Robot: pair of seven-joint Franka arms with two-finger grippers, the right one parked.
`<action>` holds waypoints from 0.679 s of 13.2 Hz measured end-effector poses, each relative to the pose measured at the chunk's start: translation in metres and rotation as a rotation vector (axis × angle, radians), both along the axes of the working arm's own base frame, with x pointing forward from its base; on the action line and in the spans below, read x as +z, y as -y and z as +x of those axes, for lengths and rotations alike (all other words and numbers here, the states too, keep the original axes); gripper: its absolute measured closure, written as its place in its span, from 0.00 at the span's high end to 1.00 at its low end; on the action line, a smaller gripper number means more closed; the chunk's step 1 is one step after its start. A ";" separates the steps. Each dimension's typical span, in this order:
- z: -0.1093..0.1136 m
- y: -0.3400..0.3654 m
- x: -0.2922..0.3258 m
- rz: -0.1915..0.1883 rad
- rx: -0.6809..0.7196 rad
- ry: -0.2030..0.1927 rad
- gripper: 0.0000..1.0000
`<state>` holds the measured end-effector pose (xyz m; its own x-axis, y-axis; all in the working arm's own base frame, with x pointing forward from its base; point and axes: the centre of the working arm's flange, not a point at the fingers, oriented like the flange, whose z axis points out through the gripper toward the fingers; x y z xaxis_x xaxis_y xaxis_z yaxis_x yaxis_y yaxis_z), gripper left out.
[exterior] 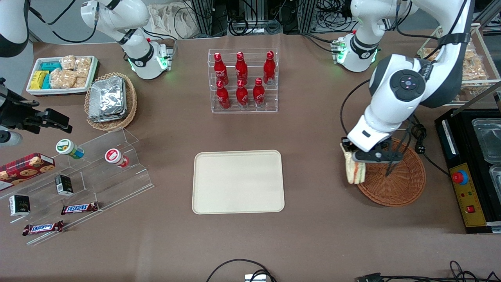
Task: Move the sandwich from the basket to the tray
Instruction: 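Carry the sandwich with the left gripper over the cream tray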
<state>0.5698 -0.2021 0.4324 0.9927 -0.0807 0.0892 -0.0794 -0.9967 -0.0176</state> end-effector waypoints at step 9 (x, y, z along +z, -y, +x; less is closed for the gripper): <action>0.023 0.095 -0.008 0.017 0.042 0.000 0.19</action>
<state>0.5927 -0.2968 0.4241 0.9953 -0.0406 0.0880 -0.0377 -0.9987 -0.0342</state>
